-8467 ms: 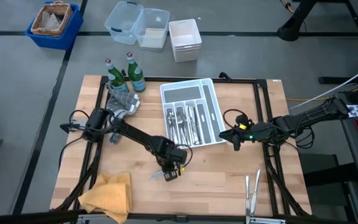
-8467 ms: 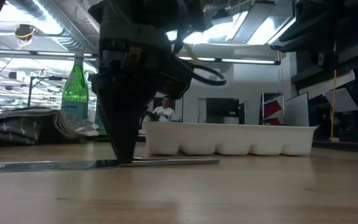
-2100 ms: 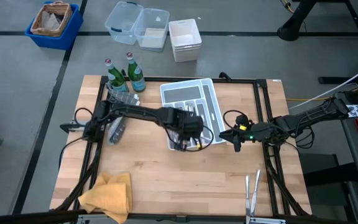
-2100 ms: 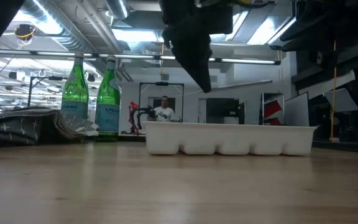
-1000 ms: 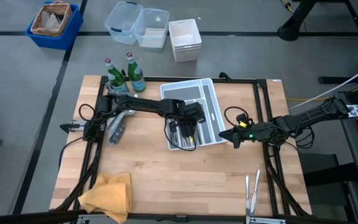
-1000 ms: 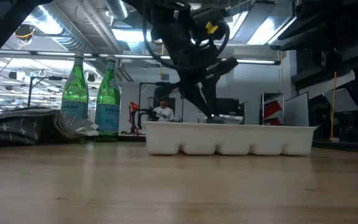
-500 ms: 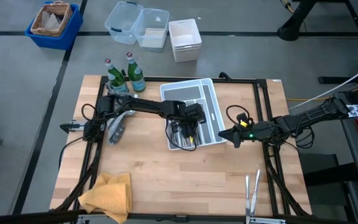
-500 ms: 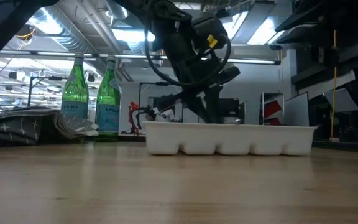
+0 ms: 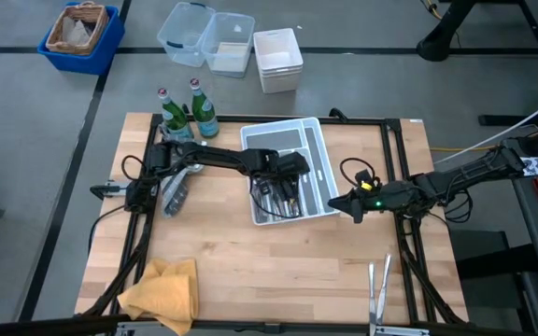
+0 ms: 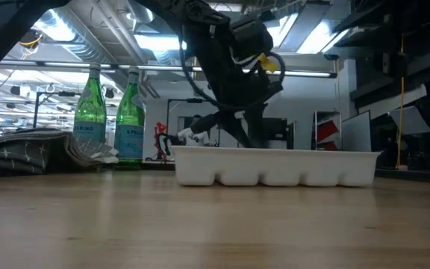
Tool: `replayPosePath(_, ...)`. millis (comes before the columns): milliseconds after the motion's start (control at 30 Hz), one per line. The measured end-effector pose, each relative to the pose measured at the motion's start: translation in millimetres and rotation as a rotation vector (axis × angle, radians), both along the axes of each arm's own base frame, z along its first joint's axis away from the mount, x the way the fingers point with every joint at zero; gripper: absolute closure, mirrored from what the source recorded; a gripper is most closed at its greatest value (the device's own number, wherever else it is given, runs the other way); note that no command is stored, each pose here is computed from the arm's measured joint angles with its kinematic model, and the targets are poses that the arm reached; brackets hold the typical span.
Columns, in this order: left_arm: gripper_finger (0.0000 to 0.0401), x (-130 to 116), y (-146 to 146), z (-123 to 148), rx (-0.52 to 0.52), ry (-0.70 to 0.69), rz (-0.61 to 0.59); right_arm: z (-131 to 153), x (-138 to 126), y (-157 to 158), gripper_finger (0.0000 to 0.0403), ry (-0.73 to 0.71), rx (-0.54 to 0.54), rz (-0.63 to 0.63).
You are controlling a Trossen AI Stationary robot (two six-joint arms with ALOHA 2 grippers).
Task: Sort silverware
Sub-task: Put the silver table knife into the silverware tray
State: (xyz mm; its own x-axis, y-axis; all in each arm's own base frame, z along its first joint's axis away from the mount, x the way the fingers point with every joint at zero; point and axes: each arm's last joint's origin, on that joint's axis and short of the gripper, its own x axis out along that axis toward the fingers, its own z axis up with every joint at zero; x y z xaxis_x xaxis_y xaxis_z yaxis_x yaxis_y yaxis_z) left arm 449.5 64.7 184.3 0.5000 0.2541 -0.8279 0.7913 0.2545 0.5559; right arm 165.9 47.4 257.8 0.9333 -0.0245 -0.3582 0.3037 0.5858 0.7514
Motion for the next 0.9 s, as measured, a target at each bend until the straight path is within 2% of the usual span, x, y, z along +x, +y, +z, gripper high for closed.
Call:
replayPosePath(233, 0.032, -4.6, -6.7, 24.6, -0.11, -0.109, 0.18, 29.5, 1.0, 2.5, 0.0313, -0.075, -0.052, 0.106)
replayPosePath(400, 0.0329, -12.0, -7.8, 45.4, -0.247, -0.206, 0.384, 50.0, -0.1, 5.2, 0.0313, -0.116, 0.008, 0.191)
replayPosePath(533, 0.0333, -19.9, -9.1, 56.9, -0.354, -0.244, 0.55, 56.9, -1.1, 7.3, 0.0313, -0.12, 0.115, 0.243)
replayPosePath(667, 0.0337, -29.4, -15.2, 67.6, -0.444, -0.255, 0.69, 51.7, -2.2, 9.7, 0.0313, -0.04, 0.247, 0.286)
replayPosePath(900, 0.0337, -43.3, -40.5, 79.0, -0.613, -0.243, 0.926, 32.4, -12.1, 12.1, 0.0313, 0.252, 0.437, 0.353)
